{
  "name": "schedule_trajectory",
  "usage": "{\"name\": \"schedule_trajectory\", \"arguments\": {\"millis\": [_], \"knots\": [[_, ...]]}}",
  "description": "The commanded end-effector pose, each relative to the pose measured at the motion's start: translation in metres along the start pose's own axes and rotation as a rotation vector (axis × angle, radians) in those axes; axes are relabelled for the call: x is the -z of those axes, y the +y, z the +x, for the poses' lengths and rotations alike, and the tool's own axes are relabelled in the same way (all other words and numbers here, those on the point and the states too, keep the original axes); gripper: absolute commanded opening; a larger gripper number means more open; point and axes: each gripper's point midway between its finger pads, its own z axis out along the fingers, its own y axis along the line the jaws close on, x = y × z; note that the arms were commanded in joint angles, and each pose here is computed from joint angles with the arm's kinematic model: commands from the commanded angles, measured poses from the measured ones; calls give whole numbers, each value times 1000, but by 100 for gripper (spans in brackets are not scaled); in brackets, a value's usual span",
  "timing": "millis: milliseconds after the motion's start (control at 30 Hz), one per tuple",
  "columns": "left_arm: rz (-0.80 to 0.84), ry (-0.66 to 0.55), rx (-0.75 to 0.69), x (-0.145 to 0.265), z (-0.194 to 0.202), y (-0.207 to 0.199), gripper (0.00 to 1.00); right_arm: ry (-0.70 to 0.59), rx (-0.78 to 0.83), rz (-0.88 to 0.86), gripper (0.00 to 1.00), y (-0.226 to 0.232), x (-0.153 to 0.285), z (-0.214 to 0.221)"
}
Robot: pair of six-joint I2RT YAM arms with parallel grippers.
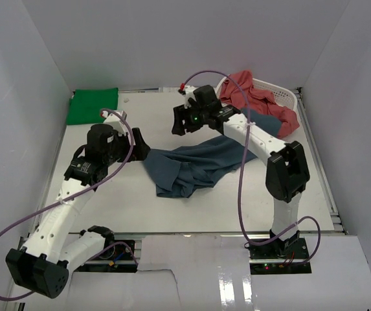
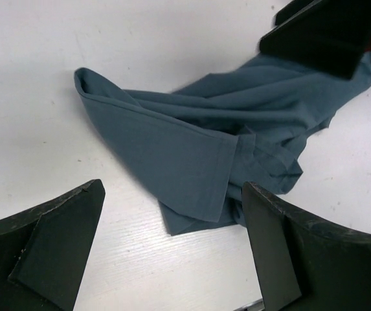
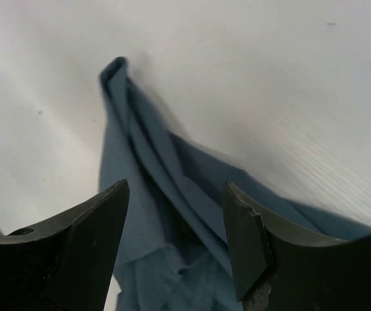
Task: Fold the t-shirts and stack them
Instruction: Flatten out the tshirt
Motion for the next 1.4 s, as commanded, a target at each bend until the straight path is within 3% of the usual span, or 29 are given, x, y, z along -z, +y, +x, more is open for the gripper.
{"name": "schedule_trajectory", "arguments": {"millis": [0, 200, 433, 467, 533, 800, 1367], "knots": [[65, 78, -35, -9, 15, -10, 98, -87, 56, 145, 66, -23, 43, -22], [39, 238, 43, -36, 46, -12, 98, -63, 52, 266, 67, -51, 66, -3], [-133, 459, 101, -82, 80, -23, 98, -19, 13, 448, 67, -90, 83, 15], [-173, 542, 114, -103, 91, -37, 98, 0, -18, 504, 67, -109, 93, 25], [-233, 592, 75, -107, 104, -44, 98, 9, -44, 523, 67, -118, 98, 33], [-324, 612, 33, -139, 116, -69, 98, 19, -99, 541, 66, -143, 120, 52], [-384, 569, -15, -141, 114, -68, 95, 19, -133, 509, 66, -150, 124, 64]]}}
